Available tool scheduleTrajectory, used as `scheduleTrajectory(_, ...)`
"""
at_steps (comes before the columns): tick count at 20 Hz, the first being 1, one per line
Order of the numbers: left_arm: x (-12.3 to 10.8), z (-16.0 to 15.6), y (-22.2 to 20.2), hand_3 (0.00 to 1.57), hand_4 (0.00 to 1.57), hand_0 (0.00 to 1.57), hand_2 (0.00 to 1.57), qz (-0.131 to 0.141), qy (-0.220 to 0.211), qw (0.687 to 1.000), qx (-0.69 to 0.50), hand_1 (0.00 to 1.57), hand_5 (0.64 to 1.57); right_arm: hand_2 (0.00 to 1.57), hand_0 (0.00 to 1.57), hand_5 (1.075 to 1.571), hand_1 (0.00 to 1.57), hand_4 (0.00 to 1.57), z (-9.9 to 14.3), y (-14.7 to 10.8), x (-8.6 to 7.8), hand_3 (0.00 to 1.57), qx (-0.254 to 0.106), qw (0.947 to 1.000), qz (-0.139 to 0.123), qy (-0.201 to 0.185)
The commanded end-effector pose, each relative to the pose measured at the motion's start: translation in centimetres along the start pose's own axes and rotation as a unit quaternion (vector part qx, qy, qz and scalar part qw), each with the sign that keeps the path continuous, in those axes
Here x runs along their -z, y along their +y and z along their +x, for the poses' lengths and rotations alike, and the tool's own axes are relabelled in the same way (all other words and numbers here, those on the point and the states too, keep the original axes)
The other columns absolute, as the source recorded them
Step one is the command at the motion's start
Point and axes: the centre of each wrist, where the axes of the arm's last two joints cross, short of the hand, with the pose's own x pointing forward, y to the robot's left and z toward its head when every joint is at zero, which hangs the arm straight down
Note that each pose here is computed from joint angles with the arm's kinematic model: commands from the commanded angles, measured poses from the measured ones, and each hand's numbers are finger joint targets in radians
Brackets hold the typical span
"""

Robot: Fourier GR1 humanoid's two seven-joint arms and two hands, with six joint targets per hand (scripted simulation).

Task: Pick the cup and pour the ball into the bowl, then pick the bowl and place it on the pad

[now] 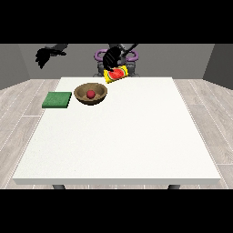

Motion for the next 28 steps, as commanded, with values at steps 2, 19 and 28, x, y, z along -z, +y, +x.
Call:
scheduleTrajectory(2,-0.2,-3.8,-1.1,1.57,1.57,1.5,1.57,0.007,0.149,0.956,-0.254,1.5,1.092,0.0,0.0,1.568,0.0,0.0,-1.1,-1.4,-2.3,0.0,0.012,0.9995,-0.028,0.014)
scheduleTrajectory(19,-8.0,-3.1,-4.5,0.0,0.0,0.0,0.0,0.139,0.242,0.466,-0.839,0.0,1.564,0.0,0.0,1.571,0.0,0.2,-1.5,7.0,2.8,0.0,0.026,0.9975,-0.06,-0.027)
scheduleTrajectory(28,-11.5,-3.7,-8.2,0.0,0.0,0.0,0.0,0.145,0.171,0.438,-0.871,0.0,1.564,0.0,0.0,1.569,0.0,0.31,-4.9,10.8,3.5,0.0,0.045,0.9927,-0.111,-0.016)
